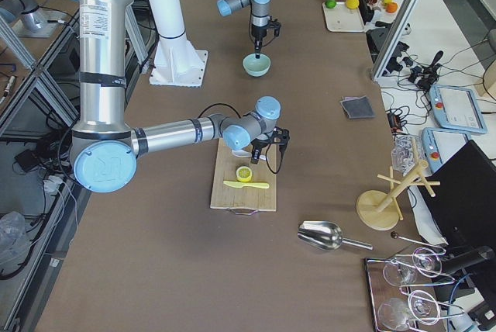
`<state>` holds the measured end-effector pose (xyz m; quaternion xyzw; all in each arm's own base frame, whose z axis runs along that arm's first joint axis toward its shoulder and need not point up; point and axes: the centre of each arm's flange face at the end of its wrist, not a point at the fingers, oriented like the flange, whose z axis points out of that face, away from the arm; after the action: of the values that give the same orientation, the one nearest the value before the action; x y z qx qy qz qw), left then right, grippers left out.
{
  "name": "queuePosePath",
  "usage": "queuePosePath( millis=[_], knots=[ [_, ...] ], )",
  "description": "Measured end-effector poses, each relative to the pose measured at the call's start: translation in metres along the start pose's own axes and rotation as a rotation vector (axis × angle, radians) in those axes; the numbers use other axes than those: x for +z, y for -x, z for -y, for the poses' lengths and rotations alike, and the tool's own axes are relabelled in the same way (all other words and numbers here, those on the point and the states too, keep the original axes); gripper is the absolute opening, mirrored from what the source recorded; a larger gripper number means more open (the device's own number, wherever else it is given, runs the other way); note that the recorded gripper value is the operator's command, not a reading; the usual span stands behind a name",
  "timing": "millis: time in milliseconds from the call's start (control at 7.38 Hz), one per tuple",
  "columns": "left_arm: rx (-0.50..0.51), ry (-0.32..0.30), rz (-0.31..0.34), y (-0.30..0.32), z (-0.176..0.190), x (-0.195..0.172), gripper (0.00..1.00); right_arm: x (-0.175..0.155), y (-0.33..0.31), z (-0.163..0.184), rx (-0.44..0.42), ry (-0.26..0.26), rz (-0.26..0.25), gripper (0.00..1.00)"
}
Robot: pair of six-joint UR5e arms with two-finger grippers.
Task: Place spoon in bowl
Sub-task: 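Grasp and lift the white spoon with right gripper while left gripper withdraws, then carry the spoon over the bowl with the right gripper and lower it in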
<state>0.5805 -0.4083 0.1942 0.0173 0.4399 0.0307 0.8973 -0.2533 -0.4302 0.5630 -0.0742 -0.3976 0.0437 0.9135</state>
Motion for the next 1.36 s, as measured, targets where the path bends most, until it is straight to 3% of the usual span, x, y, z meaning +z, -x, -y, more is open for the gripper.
queuePosePath(
  millis=[136, 407, 542, 678, 814, 1085, 1356],
  knots=[
    [0.000, 0.001, 0.001, 0.000, -0.001, 0.001, 0.61, 0.001, -0.001, 0.000, 0.003, 0.001, -0.001, 0.12],
    [-0.003, 0.000, -0.003, -0.001, -0.001, -0.001, 0.66, 0.001, -0.001, -0.001, 0.005, 0.003, -0.001, 0.00],
    [-0.002, -0.002, -0.007, -0.002, -0.002, -0.004, 0.73, 0.001, -0.001, -0.001, 0.006, 0.004, 0.000, 0.00],
    [0.000, -0.006, -0.014, -0.003, -0.002, -0.009, 0.92, 0.000, 0.000, -0.001, 0.005, 0.004, 0.002, 0.00],
    [0.004, -0.017, -0.030, -0.002, -0.004, -0.020, 0.97, -0.004, 0.004, -0.002, -0.003, 0.000, 0.010, 0.00],
    [0.030, -0.064, -0.057, 0.045, -0.007, -0.065, 0.97, -0.029, 0.042, -0.001, -0.017, -0.033, 0.060, 0.00],
    [0.139, -0.087, -0.021, 0.135, 0.001, -0.121, 0.97, -0.051, 0.134, 0.004, 0.052, -0.072, 0.146, 0.00]
  ],
)
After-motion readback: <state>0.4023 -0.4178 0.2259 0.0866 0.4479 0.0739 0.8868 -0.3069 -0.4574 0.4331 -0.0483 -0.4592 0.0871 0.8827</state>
